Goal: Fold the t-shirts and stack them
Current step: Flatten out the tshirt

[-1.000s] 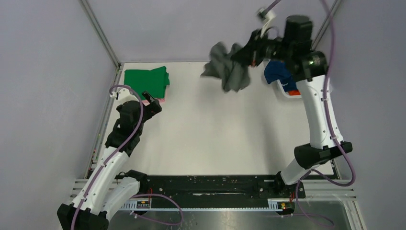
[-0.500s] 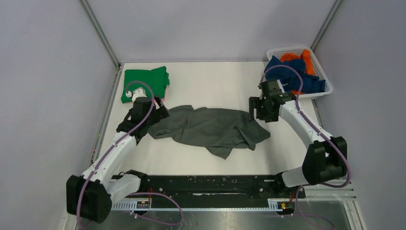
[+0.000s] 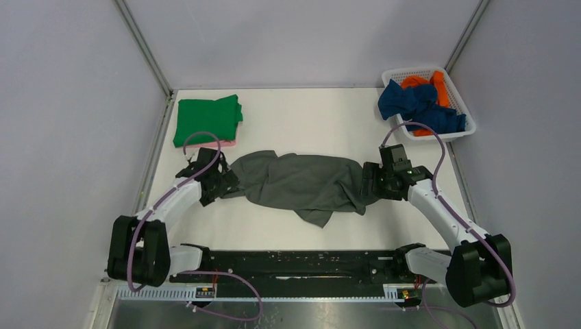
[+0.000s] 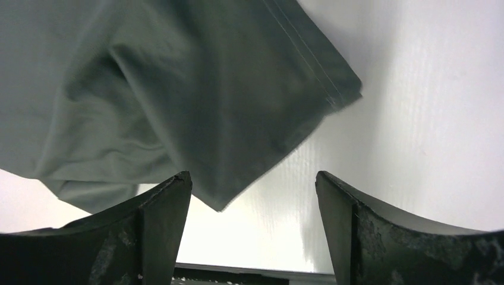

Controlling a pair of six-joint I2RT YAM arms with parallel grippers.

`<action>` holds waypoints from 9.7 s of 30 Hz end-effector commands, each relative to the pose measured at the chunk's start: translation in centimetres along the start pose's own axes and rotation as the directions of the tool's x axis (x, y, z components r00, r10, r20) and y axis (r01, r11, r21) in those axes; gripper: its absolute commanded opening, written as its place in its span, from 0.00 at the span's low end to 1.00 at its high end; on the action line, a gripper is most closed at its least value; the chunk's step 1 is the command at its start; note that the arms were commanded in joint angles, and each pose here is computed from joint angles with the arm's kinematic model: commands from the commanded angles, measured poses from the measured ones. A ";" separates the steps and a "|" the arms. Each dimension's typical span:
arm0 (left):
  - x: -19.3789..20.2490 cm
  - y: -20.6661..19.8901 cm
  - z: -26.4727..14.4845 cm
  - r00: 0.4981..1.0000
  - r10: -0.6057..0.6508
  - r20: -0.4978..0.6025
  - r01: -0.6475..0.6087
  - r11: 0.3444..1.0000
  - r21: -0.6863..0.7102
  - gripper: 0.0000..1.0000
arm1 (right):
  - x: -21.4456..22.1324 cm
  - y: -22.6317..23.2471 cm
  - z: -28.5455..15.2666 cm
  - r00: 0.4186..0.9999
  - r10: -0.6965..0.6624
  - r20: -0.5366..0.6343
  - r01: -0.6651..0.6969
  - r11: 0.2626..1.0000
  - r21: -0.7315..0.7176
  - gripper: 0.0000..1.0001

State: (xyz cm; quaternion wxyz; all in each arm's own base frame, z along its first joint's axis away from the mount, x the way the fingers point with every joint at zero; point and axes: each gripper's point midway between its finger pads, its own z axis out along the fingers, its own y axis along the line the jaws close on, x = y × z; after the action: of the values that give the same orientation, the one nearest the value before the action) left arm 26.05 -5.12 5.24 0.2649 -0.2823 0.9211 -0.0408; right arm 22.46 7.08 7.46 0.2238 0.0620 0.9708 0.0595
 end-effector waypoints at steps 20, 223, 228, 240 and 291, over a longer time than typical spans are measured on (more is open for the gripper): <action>-1.5 -1.1 3.3 0.998 -0.020 -0.056 0.023 0.999 0.042 0.00 | -4.0 -3.9 4.1 0.953 0.299 0.053 -0.304 0.932 0.197 0.83; -14.0 -11.5 -53.3 0.266 -0.100 0.959 -0.894 0.346 0.284 0.00 | -10.3 1.3 -39.1 0.383 0.418 0.824 0.004 0.891 -0.454 0.00; -18.1 -16.4 -41.0 0.391 0.150 0.908 -0.723 0.661 0.202 0.00 | -13.1 -0.3 -31.3 0.500 0.409 0.763 -0.159 0.910 -0.384 0.00; -18.2 -25.2 1.8 0.792 0.552 0.260 -0.590 0.802 0.095 0.90 | -19.9 -3.2 0.1 0.821 0.327 0.468 -0.324 0.942 -0.089 0.52; -9.1 -21.1 -3.1 0.950 0.312 0.017 -0.278 0.818 0.504 0.99 | -15.3 0.6 4.4 0.920 0.361 0.154 -0.343 0.930 -0.132 0.99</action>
State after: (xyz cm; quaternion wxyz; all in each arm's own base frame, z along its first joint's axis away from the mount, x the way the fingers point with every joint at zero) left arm 46.34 -18.52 10.44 0.2383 -0.1092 0.9358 -0.2357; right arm 41.45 7.47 7.44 0.2602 0.2261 0.9225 0.1740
